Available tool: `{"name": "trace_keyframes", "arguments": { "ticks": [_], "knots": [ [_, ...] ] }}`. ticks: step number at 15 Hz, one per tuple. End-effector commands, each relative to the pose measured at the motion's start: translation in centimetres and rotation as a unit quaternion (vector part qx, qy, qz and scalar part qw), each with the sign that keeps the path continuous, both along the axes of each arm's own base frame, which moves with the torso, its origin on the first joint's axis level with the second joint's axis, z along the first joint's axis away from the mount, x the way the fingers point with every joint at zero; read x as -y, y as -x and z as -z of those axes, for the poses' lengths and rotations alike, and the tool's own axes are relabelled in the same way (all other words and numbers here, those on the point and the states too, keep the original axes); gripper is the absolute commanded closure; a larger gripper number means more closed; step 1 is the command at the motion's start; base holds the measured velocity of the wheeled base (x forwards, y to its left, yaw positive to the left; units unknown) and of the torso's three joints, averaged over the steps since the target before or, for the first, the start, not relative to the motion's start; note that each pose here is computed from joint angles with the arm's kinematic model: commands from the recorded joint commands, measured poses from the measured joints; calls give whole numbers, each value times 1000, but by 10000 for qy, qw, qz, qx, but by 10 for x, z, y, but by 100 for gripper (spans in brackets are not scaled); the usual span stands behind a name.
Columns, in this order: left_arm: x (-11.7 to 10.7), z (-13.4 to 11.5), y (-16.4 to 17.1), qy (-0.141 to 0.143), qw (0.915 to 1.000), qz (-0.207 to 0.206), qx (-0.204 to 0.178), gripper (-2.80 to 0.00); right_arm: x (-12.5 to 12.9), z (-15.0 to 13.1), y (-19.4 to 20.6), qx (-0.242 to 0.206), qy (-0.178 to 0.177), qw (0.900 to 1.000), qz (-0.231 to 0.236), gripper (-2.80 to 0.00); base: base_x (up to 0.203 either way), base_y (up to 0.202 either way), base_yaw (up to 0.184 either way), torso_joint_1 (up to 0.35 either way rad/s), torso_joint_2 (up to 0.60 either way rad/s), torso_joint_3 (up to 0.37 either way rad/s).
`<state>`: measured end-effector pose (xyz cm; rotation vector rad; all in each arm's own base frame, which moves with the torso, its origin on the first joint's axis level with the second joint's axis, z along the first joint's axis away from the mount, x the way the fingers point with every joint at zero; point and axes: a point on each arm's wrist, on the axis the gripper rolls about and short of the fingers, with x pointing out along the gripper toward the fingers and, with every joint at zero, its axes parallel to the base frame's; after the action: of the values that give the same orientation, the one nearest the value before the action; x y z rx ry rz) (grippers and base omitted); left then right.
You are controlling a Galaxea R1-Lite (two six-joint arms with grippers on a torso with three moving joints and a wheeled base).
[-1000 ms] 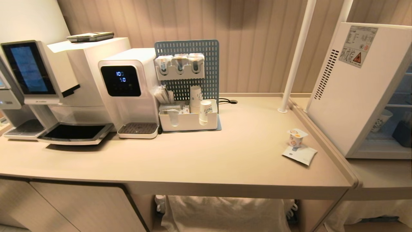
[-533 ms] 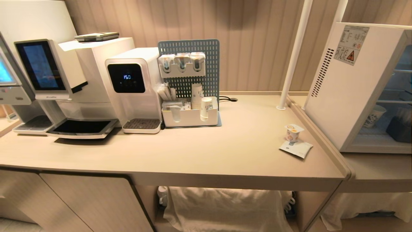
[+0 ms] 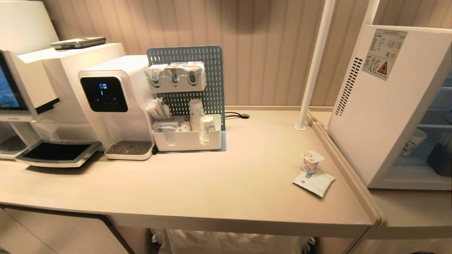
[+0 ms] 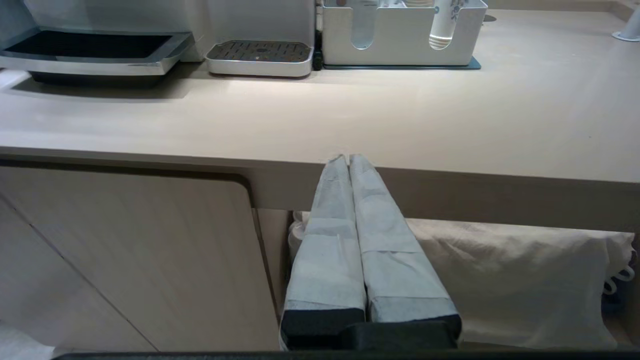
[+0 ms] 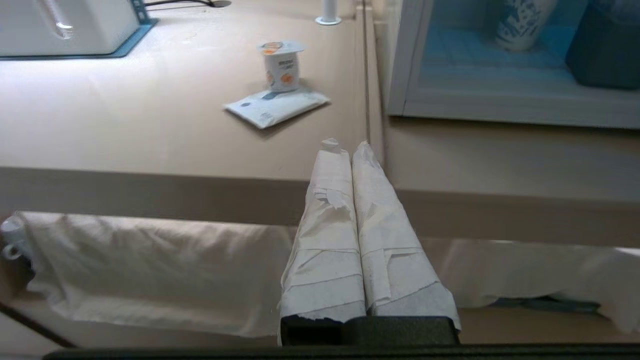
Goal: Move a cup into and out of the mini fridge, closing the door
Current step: Close the freezer door
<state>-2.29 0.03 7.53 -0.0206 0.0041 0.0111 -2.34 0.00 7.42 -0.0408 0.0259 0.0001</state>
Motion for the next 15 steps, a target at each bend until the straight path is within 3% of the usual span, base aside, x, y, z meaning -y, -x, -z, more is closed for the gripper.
{"name": "trace_keyframes", "arguments": {
  "ticks": [1, 15],
  "knots": [
    [0, 0, 0, 4, 10000, 2, -13, 0, 0, 0, 0, -9, 3, 10000, 5, 0, 154, -190, 2, -2, 3, -2],
    [0, 0, 0, 4, 10000, 2, -10, 0, 0, 0, 0, -24, 26, 10000, 5, 0, -21, -159, 3, 3, 2, 2]
  ]
}}
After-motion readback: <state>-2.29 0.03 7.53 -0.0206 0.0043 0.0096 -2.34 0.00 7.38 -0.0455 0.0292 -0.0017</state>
